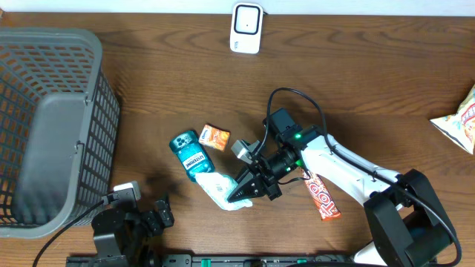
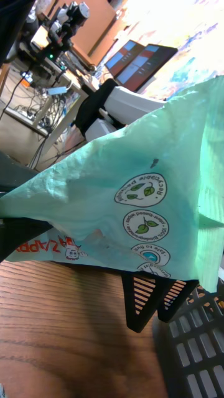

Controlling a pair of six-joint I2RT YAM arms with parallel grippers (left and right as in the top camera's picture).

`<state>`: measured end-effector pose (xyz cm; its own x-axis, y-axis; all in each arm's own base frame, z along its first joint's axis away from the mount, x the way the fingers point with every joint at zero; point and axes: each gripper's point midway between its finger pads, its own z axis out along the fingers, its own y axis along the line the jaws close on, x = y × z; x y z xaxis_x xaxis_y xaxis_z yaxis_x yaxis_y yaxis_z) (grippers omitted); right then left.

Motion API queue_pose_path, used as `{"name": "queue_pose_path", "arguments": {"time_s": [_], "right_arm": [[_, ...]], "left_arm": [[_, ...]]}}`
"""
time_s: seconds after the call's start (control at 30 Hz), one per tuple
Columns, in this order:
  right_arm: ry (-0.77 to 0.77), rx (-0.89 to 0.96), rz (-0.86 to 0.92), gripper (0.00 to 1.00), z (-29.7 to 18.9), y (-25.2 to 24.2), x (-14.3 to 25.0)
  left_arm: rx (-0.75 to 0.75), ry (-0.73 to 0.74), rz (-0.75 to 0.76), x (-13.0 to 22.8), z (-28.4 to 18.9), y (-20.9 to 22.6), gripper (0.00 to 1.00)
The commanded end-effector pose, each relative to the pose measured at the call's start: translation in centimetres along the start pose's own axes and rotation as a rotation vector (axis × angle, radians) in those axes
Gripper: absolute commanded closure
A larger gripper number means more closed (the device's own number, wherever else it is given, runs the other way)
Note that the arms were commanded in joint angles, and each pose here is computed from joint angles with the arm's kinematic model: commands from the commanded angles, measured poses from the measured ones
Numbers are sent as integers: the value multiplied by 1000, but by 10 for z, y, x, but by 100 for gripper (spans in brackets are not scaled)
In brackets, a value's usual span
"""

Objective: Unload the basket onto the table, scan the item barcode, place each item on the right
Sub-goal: 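Carry the wipes pack up toward the white scanner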

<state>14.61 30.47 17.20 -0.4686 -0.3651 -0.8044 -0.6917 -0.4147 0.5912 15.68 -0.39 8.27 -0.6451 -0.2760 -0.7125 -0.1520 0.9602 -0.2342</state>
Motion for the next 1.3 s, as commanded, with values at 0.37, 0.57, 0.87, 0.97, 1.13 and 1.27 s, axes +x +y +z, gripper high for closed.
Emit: {"name": "queue_pose_path", "arguments": {"time_s": [0.37, 0.57, 0.87, 0.97, 1.13, 1.27], "right_arm": [[-13, -3, -73, 99, 0, -7, -8], [108, 385, 151, 99, -18, -80, 1], [72, 969, 168, 99, -86, -162, -16], [82, 1148, 160, 99, -114, -176, -23], [85, 1379, 91, 99, -162, -187, -55], [147, 1491, 32, 99, -186, -198, -74]], "left_arm": [[-5, 37, -10, 10, 1, 2, 2], [-5, 37, -10, 10, 1, 2, 2], [-5, 37, -10, 10, 1, 2, 2], [-6, 37, -10, 10, 1, 2, 2], [-5, 37, -10, 10, 1, 2, 2], [-5, 37, -10, 10, 1, 2, 2]]}}
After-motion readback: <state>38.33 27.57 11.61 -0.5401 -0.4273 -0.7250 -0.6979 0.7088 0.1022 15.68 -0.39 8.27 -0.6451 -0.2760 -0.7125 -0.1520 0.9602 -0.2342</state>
